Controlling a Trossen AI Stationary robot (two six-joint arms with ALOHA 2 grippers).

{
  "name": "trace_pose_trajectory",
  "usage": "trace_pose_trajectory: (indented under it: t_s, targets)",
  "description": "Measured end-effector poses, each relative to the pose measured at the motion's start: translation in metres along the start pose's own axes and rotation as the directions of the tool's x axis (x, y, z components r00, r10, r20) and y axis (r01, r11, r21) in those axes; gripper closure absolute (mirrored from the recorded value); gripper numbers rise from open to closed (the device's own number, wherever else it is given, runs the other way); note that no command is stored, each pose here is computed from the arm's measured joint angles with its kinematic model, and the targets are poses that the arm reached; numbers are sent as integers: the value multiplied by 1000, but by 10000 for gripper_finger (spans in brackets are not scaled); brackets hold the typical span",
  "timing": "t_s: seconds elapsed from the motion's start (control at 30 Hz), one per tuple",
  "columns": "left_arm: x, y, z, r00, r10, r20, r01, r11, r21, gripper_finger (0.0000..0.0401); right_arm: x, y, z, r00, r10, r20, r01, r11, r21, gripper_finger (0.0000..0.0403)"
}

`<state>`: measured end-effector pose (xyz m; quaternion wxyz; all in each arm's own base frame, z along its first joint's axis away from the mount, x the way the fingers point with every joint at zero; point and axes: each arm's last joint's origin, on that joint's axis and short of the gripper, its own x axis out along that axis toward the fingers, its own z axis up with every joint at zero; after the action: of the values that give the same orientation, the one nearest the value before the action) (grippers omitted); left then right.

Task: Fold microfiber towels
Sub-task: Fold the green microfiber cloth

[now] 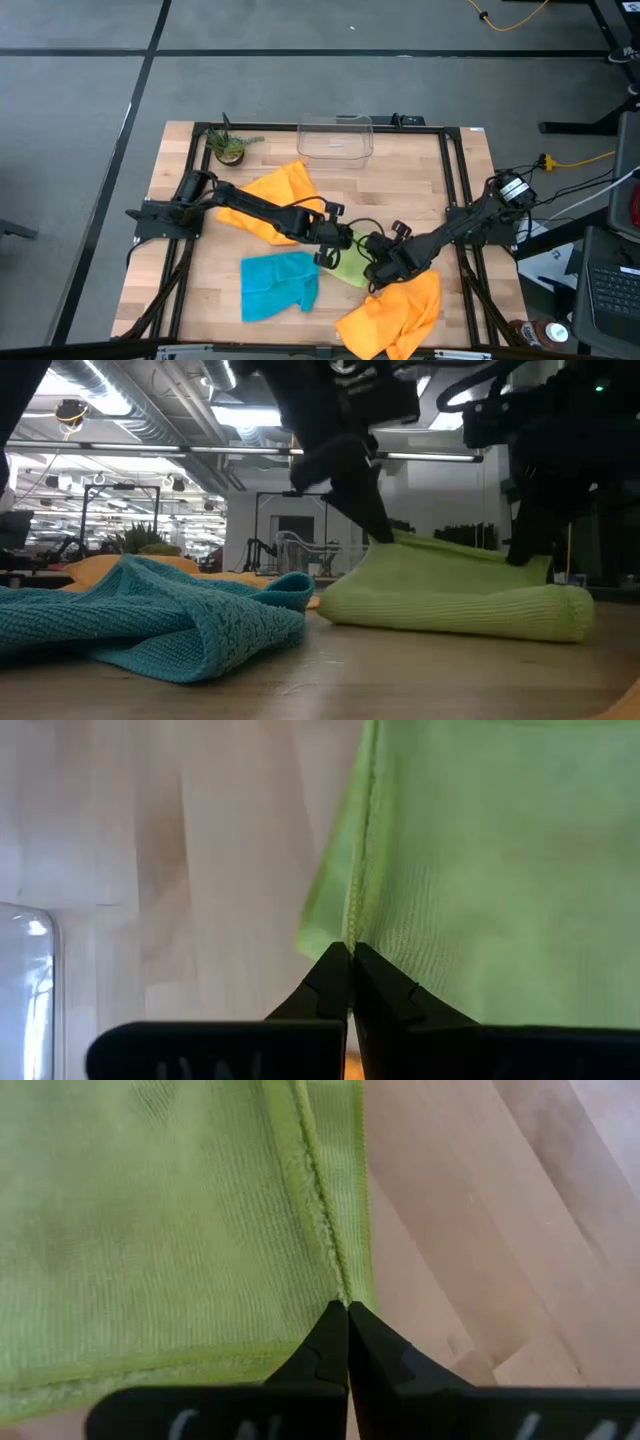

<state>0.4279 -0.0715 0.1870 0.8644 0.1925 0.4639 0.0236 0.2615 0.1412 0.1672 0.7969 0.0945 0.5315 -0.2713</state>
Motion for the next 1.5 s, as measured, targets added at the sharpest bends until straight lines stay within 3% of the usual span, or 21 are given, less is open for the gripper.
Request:
trace_pose_trajectory:
  t_s: [0.4, 0.57, 0.8, 1.0, 1.2, 1.4, 1.5]
  targets:
    - [15, 20, -7, 998, 38, 47, -35, 997, -63, 401, 4, -4, 6, 999, 3, -32, -1, 998, 69, 396]
    - [18, 29, -10, 999, 4, 48, 0, 997, -80, 386, 6, -6, 9, 999, -6, -36, 8, 997, 77, 344]
    - [20, 37, -11, 998, -14, 53, 19, 995, -98, 316, 6, -7, 8, 996, 17, -91, -7, 994, 107, 254]
    - [16, 42, -4, 997, 17, 77, -8, 994, -109, 269, 6, -7, 8, 995, 16, -94, -6, 994, 106, 228]
    - [-20, 44, 8, 991, 91, -96, -97, 993, -70, 263, 6, -7, 8, 995, 18, -93, -8, 994, 105, 227]
    - [-75, 45, 2, 962, 51, -268, -57, 998, -16, 267, 6, -12, 7, 989, -14, -147, 55, 960, 274, 226]
    - [-89, 51, 1, 967, -53, -248, 34, 996, -80, 267, 9, -15, 10, 988, -17, -153, 64, 949, 310, 226]
